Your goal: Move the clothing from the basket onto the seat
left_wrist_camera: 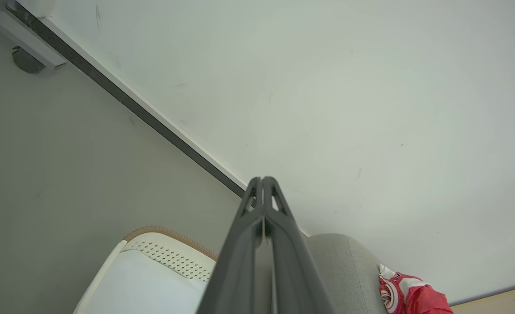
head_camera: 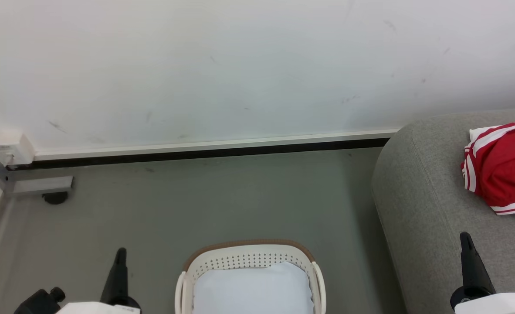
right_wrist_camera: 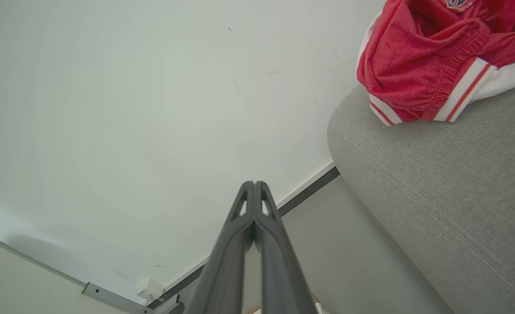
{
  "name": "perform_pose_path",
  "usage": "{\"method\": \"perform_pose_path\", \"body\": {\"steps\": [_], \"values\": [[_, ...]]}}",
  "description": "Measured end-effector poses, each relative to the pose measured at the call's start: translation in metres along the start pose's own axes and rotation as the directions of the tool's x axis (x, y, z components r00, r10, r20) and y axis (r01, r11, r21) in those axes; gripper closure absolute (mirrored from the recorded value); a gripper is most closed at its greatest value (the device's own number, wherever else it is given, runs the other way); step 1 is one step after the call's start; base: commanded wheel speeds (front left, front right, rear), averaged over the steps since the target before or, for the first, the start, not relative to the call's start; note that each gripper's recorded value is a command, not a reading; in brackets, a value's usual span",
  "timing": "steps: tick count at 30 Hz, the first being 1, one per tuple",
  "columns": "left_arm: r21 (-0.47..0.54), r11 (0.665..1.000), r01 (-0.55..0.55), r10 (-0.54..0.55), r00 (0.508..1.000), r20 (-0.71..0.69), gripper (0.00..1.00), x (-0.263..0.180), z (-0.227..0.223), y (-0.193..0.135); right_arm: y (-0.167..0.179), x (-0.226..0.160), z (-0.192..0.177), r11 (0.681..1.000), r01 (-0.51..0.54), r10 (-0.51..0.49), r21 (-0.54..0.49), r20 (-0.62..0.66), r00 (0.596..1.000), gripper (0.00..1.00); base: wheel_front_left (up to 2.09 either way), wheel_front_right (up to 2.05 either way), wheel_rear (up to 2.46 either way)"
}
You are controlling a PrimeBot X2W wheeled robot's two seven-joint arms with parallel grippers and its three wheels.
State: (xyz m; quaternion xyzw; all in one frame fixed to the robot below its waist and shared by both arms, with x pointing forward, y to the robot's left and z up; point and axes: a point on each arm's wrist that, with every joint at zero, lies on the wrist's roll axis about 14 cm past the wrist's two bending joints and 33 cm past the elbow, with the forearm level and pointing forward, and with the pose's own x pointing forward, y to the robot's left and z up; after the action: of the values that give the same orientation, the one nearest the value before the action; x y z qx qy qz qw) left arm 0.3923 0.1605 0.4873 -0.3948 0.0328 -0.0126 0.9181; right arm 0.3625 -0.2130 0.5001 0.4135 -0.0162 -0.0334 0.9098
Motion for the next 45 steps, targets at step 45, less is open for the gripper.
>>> {"method": "perform_pose_path", "body": {"steps": [45], "values": [[-0.456, 0.89, -0.01, 0.02, 1.0, 0.016, 1.0, -0.002, 0.019, 0.01, 0.003, 0.014, -0.004, 0.904, 0.02, -0.002, 0.427, -0.042, 0.999, 1.0, 0.0, 0.0, 0.0]]}}
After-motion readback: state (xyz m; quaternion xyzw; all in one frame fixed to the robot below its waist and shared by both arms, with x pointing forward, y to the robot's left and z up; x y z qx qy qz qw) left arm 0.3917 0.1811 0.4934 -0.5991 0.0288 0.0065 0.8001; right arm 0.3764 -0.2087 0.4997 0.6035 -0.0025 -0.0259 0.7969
